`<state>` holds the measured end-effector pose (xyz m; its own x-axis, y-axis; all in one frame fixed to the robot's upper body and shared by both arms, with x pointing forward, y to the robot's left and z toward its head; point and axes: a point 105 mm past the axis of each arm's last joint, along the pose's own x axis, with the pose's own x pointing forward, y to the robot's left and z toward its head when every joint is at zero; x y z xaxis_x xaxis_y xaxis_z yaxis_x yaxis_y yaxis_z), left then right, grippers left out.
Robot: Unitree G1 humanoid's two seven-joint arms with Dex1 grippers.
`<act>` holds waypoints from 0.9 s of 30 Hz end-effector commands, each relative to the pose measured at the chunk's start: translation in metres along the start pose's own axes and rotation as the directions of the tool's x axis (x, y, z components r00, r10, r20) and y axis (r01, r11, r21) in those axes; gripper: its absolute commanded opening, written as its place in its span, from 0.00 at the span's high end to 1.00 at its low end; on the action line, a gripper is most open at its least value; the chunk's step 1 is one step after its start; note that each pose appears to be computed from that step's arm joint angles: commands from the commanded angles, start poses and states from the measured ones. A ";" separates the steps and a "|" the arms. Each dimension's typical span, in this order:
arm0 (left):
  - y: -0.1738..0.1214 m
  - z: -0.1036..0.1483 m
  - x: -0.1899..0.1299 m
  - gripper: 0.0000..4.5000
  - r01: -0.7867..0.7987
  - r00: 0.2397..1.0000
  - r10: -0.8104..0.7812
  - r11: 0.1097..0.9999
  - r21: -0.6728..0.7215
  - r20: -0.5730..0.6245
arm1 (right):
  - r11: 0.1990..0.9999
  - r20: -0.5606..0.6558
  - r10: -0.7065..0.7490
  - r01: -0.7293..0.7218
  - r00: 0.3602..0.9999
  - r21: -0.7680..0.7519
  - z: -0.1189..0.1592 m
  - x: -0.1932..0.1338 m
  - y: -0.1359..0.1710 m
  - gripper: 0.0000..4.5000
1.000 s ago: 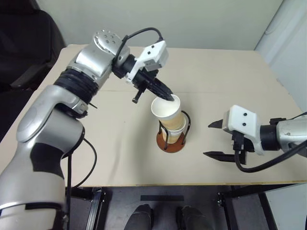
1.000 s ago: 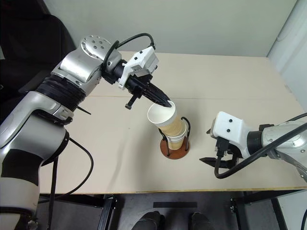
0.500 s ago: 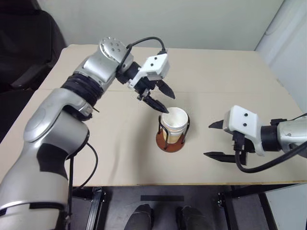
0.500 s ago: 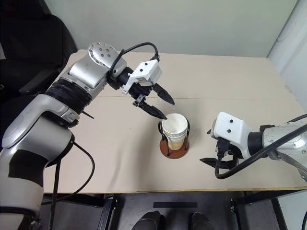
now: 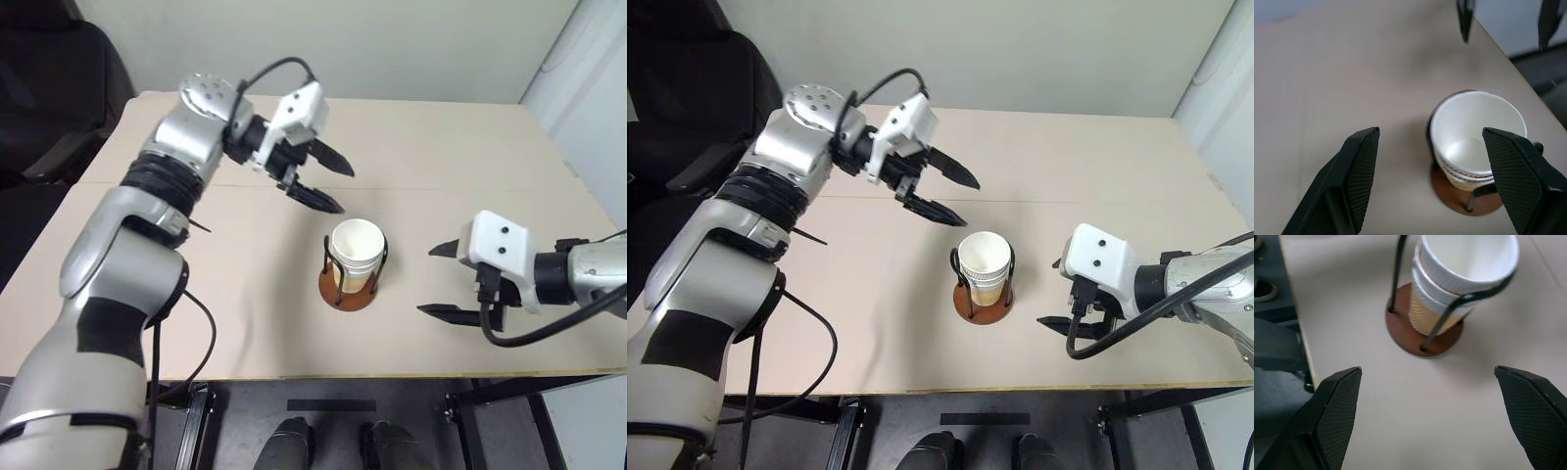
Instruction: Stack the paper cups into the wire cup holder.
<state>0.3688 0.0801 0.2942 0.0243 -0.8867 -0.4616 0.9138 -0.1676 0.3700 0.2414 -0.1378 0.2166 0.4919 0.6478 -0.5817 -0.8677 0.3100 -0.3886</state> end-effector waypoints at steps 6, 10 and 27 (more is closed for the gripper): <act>-0.023 -0.043 -0.070 0.20 -0.212 0.967 0.244 0.933 -0.292 0.076 | 0.992 0.116 -0.083 0.071 0.990 0.103 0.009 0.002 -0.026 0.01; -0.038 -0.069 -0.084 0.20 -0.341 0.917 0.395 0.848 -0.406 0.055 | 0.966 0.107 -0.200 0.178 0.974 0.187 -0.003 -0.004 -0.051 0.01; -0.026 -0.096 -0.139 0.20 -0.743 0.578 0.814 0.500 -0.444 -0.050 | 0.933 0.028 -0.299 0.286 0.954 0.217 -0.034 0.001 -0.083 0.01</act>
<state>0.3846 0.2413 0.2506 0.7527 -0.6550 -0.0663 0.6576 0.7435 0.1211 0.3159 -0.1919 0.2160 0.7271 0.5298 -0.4366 -0.6774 0.6571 -0.3308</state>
